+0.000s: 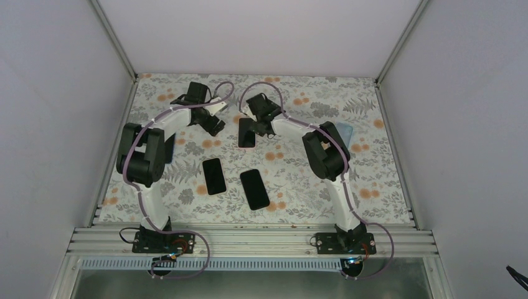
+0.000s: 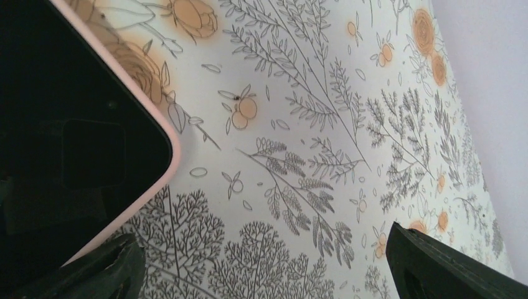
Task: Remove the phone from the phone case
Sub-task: Adjust the phone at the center of the board.
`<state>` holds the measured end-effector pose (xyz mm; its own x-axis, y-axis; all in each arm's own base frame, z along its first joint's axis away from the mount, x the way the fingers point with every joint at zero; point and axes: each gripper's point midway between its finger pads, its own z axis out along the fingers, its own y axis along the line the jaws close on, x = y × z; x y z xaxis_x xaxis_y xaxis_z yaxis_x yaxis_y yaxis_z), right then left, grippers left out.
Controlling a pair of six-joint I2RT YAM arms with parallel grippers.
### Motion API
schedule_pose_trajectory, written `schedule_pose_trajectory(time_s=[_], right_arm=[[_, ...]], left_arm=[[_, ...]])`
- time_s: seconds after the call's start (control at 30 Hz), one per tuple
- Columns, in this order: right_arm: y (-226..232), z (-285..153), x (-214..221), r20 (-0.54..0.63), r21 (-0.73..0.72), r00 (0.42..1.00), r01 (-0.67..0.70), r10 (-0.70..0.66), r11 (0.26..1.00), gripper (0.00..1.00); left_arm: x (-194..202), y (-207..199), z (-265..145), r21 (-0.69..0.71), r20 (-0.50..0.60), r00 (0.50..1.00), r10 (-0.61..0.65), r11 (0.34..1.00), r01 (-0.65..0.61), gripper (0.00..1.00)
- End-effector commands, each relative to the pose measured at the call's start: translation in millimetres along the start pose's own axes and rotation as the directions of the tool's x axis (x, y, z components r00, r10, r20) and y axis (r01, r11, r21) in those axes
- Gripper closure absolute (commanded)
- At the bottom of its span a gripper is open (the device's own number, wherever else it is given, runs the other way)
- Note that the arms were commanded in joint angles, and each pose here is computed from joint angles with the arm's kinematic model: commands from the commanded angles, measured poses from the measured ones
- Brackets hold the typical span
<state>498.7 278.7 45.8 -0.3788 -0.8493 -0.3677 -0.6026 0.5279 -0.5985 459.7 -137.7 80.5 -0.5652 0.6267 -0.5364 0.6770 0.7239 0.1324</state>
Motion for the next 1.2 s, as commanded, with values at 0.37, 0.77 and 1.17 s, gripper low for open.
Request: schedule_pose_trajectory(time_s=[0.37,0.77,1.17], right_arm=[[70,9,42,-0.159,-0.512,0.982,-0.166,0.097,0.843,0.00],[46,42,44,-0.225,-0.458,0.963,-0.241,0.151,0.856,0.00],[70,46,26,-0.186,-0.547,0.977,-0.192,0.105,0.815,0.00]], left_arm=[[30,-25,13,-0.158,-0.041,0.982,0.183,0.970,-0.187,0.00],[28,-72,19,-0.224,0.000,0.937,0.349,0.913,-0.341,0.00],[17,-112,52,-0.229,-0.017,0.889,0.457,0.864,-0.448,0.00]])
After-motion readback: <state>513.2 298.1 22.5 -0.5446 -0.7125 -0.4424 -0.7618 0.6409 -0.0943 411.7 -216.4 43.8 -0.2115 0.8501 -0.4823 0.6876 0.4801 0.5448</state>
